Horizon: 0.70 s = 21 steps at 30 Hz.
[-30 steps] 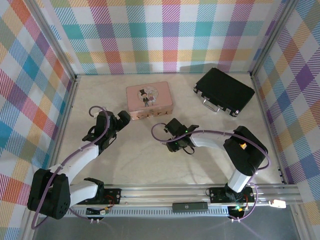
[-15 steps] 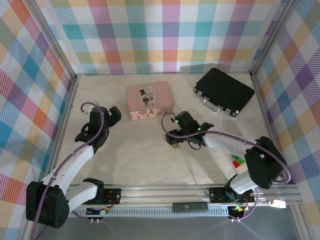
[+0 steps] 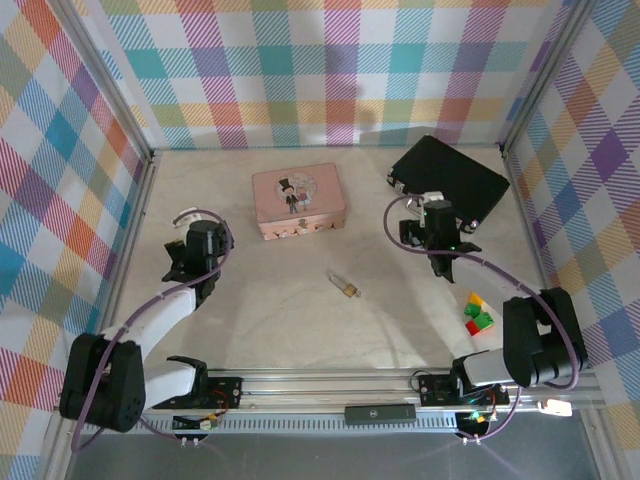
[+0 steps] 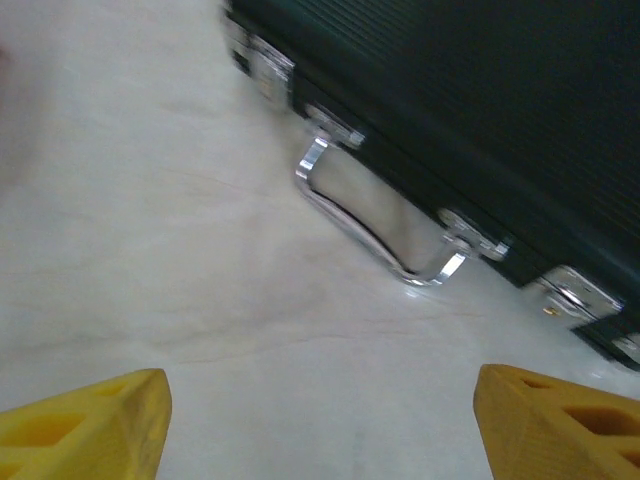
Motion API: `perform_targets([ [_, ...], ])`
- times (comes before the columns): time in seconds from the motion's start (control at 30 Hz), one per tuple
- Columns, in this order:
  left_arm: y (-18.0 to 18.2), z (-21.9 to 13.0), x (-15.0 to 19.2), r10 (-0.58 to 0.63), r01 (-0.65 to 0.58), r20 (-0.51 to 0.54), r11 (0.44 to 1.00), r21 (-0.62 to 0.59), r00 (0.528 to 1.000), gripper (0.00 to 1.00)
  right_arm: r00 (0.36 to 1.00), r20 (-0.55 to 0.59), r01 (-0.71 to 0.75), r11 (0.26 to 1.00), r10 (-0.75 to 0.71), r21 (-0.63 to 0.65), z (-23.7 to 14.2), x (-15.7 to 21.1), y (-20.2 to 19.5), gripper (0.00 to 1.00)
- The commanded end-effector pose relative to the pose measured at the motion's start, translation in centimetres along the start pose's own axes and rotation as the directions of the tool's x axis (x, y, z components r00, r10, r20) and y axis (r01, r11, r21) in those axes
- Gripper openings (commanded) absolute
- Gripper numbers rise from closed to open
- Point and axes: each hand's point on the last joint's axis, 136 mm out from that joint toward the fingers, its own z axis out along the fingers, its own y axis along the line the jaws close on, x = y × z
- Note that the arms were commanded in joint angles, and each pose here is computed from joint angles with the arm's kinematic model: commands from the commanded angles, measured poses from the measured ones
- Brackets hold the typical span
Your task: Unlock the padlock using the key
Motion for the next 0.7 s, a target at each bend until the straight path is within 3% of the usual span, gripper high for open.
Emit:
perform_targets([
  [0.0,0.8,1.3,-0.6,0.035,-0.031,0.065,0.998,-0.061,0.997,1.0,0.995,0.099,0.015,0.998,-0.021,0.059,1.4,-1.3,-2.4,0.78],
  [0.17,-0.9,3.4,1.5,0.088,-0.088,0.061,0.996,0.0,0.994,1.0,0.981,0.172,-0.091,0.996,0.086,0.023,1.9,0.1,-4.7,0.79],
  [0.23,-1.7,3.7,1.3,0.096,-0.1,0.102,0.994,0.036,0.99,1.0,0.969,0.206,-0.144,0.99,0.139,0.01,2.3,0.8,-5.6,0.86],
  [0.27,-2.2,3.7,1.2,0.109,-0.116,0.112,0.991,0.061,0.988,1.0,0.964,0.22,-0.151,0.989,0.147,0.001,2.2,0.7,-5.7,0.96],
  [0.3,-2.5,3.8,1.0,0.111,-0.122,0.136,0.99,0.073,0.984,1.0,0.965,0.217,-0.148,0.989,0.147,-0.01,2.0,0.9,-5.6,0.99],
  [0.4,-3.4,4.6,2.1,0.112,-0.135,0.157,0.981,0.142,0.981,0.99,0.942,0.303,-0.149,0.989,0.146,-0.015,1.8,1.5,-5.7,0.99],
  [0.53,-3.0,4.2,2.7,0.084,-0.109,0.139,0.977,0.182,0.987,1.0,0.946,0.277,-0.176,0.984,0.167,0.01,1.8,1.8,-6.3,0.99],
  [0.63,-2.9,4.1,3.1,0.052,-0.098,0.218,0.974,0.205,0.975,1.0,0.945,0.283,-0.172,0.985,0.163,0.008,1.7,1.8,-6.2,0.99],
  [0.67,-2.8,4.1,3.5,0.057,-0.096,0.186,0.973,0.21,0.981,1.0,0.943,0.289,-0.172,0.985,0.163,0.009,1.7,1.8,-6.3,0.99],
])
